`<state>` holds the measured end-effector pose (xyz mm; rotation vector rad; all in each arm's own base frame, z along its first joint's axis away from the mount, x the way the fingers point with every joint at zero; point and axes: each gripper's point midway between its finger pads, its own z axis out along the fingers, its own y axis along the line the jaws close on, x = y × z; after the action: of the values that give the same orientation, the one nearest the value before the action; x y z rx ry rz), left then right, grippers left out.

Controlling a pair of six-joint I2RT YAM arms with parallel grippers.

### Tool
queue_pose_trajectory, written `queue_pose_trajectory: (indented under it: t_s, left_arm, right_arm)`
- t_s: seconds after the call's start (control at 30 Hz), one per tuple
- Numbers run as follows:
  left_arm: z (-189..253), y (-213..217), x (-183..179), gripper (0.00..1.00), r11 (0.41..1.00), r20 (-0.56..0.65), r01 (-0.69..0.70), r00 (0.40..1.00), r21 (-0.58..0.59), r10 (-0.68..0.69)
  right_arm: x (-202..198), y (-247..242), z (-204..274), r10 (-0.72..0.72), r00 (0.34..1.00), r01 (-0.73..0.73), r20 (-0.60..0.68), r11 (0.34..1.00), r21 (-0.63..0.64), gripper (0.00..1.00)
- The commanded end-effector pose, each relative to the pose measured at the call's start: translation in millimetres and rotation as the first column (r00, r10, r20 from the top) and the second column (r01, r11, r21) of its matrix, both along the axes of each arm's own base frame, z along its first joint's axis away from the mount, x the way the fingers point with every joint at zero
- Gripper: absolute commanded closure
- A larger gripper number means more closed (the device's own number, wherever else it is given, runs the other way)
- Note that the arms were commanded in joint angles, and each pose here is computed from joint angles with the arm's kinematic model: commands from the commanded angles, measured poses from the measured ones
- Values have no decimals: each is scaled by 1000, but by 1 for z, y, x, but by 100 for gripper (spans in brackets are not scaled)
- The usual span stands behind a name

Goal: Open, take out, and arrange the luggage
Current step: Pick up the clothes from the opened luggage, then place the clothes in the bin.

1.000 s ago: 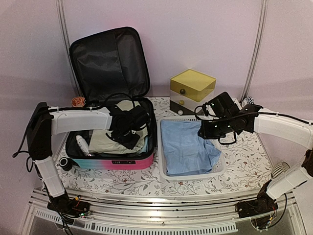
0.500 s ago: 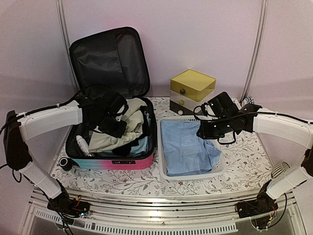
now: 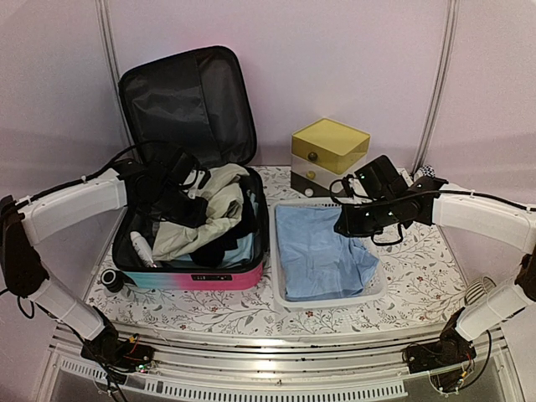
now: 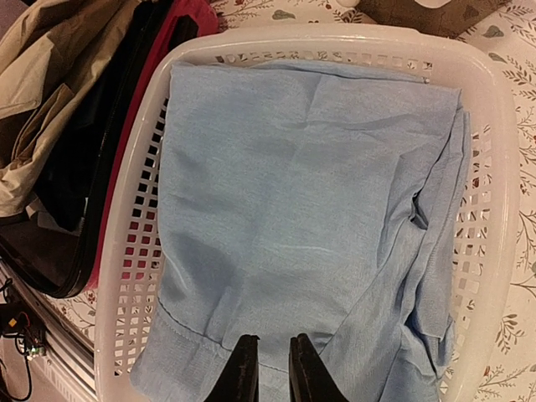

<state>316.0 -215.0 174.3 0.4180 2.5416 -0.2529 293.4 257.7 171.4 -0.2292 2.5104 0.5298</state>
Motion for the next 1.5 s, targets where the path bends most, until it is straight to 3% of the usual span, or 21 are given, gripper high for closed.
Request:
queue_pose_trajectory:
  t_s: [0.0,0.3,0.47,0.57,0.6,0.7,0.73,0.9,1.07,1.2,1.47]
  left_arm:
    - [25,-17,5,100,993,60,56,997,-107,-50]
    - [35,-35,-13,100,966,35,181,983,-187,-177]
    - [40,-41,-24,100,951,4,213,976,-224,-218]
    - [49,-50,-31,100,929,7,239,969,-282,-247]
    - [51,-53,-34,100,922,9,246,967,-300,-255]
    - [58,-64,-41,100,896,25,275,958,-350,-284]
    - [59,-68,-43,100,888,29,284,955,-363,-294]
    - [61,-87,-55,100,851,36,323,940,-414,-339]
    - [59,-110,-68,100,818,40,366,920,-444,-390]
    - [55,-127,-76,100,802,33,390,906,-453,-422]
    - [55,-145,-88,100,774,36,421,887,-474,-460]
  right_arm:
    - [4,12,10,29,999,-29,18,999,41,84]
    - [0,26,17,59,998,-60,11,989,132,83]
    - [-7,48,21,93,996,-89,-6,964,249,82]
    - [-11,65,30,100,995,-95,0,946,309,72]
    - [-12,71,35,96,995,-90,-1,938,335,63]
    - [-11,80,47,62,998,-54,-5,908,416,13]
    - [-10,84,51,39,999,-21,-28,887,461,1]
    - [-13,106,71,8,995,57,-96,756,652,1]
    - [-16,132,87,25,991,84,-134,661,745,1]
    - [-15,149,89,63,985,92,-163,610,787,1]
    - [-10,165,76,77,974,134,-215,567,812,1]
